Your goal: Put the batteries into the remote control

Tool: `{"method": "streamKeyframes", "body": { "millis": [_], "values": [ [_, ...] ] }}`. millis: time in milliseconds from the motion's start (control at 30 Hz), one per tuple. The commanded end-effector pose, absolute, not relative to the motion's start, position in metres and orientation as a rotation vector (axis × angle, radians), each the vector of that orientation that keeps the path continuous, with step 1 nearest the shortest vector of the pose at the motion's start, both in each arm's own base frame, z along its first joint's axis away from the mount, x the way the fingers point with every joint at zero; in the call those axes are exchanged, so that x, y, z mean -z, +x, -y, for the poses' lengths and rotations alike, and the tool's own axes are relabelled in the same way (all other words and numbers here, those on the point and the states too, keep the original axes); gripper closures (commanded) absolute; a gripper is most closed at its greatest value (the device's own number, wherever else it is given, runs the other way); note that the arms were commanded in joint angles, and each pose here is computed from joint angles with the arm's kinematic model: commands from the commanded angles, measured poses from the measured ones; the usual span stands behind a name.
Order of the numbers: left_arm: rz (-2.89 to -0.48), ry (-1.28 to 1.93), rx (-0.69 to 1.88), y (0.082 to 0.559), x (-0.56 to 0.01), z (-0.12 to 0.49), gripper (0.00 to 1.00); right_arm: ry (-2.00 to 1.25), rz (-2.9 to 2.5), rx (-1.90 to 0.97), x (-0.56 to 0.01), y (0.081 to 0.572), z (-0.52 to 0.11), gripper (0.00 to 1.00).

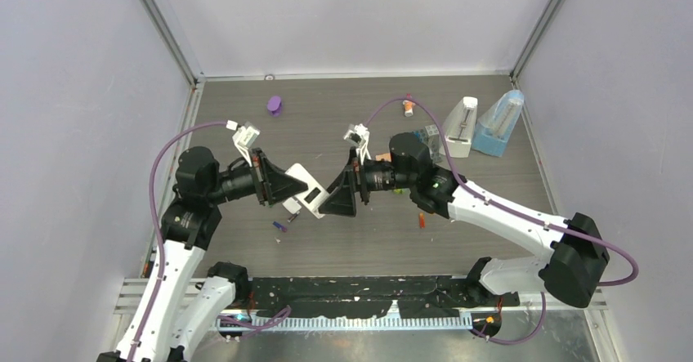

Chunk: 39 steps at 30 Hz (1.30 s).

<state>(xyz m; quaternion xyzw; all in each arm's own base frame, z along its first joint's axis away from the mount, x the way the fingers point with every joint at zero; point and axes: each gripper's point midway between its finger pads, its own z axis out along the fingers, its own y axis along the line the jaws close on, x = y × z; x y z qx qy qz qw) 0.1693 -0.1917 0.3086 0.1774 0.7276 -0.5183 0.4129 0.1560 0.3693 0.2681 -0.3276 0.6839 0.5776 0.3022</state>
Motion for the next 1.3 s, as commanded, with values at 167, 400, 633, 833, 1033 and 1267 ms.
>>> {"method": "streamKeyframes", "body": {
  "millis": [167,400,633,833,1033,1267],
  "values": [
    [-1.636,0.659,1.486,0.130,-0.354,0.202,0.99,-0.967,-1.646,-1.672,-0.310,0.123,-0.382,0.59],
    [-1.581,0.536,1.513,0.138,-0.376,0.202,0.61,-0.706,-1.533,-1.771,-0.340,0.134,-0.383,0.94],
    [-1.481,0.286,1.595,0.161,-0.386,0.198,0.43,-0.495,-1.473,-1.876,-0.361,0.147,-0.384,0.95],
    [-1.469,0.214,1.601,0.171,-0.381,0.197,0.50,-0.466,-1.448,-2.001,-0.366,0.147,-0.396,0.95],
    [-1.472,0.201,1.598,0.178,-0.382,0.197,0.65,-0.443,-1.475,-2.059,-0.357,0.147,-0.406,0.95],
    [-1.578,0.211,1.519,0.186,-0.362,0.198,1.00,-0.402,-1.546,-2.041,-0.345,0.154,-0.411,0.76]
  ]
}}
